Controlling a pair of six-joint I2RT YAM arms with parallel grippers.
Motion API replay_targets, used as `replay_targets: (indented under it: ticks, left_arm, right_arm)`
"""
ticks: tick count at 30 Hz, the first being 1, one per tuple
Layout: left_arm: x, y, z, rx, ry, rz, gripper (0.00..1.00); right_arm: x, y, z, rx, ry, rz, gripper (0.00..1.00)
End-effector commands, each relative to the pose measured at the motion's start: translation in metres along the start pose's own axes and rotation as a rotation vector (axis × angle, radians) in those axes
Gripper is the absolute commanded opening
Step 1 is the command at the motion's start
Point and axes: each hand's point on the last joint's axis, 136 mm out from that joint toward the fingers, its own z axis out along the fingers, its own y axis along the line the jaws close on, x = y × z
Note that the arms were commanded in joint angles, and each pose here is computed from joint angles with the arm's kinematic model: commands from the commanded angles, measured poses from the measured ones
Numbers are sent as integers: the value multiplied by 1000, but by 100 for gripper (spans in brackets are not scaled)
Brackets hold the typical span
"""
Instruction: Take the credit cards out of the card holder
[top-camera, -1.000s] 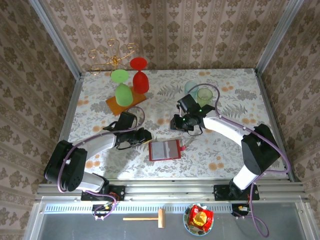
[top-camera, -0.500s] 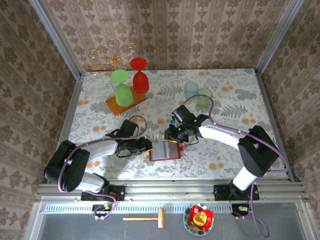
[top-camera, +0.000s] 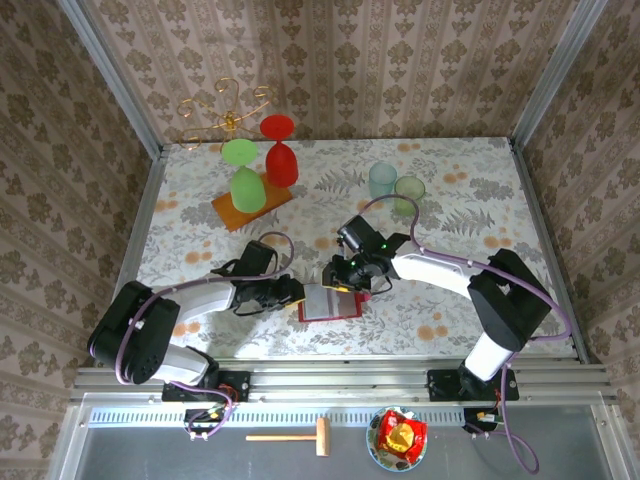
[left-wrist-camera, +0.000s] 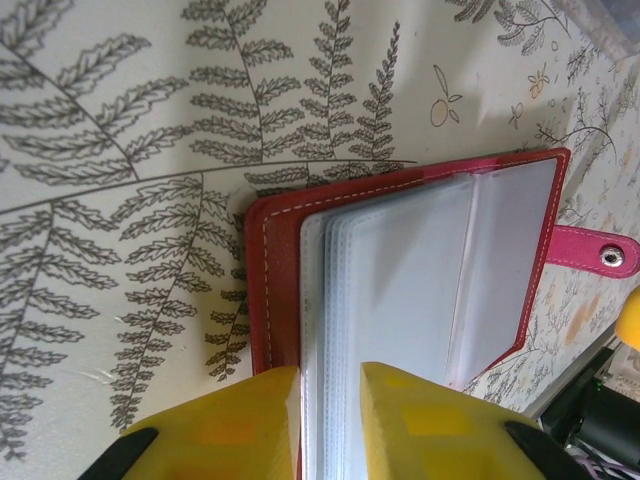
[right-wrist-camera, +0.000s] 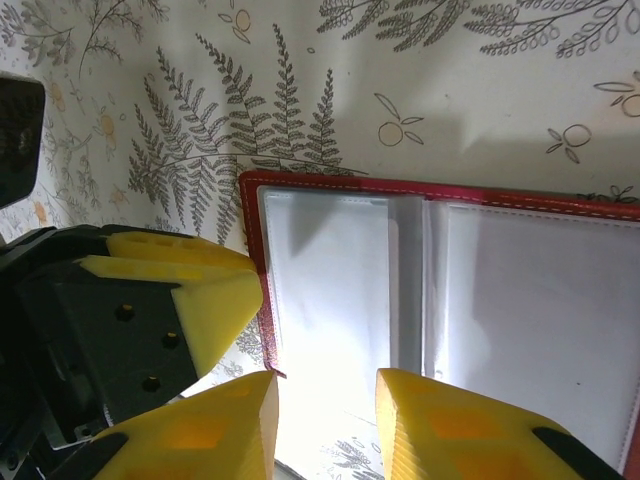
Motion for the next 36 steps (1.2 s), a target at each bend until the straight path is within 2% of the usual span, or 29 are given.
replay_targets:
  ticks: [1,16,29,36]
  left_arm:
    - [3,4,2,-9,2,-12,19]
    - [7,12,4,-36,17,-20,9]
    - [7,15,6,-44,25,-25,9]
    - [8,16,6,-46,28,-23,9]
  right_arm:
    - [10,-2,11,-10,44,18,31]
    - [19,-2,31,-20,97,28,28]
    - [24,1,43,-25,145,22,29]
    - [26,-9,47,20,156,23,29]
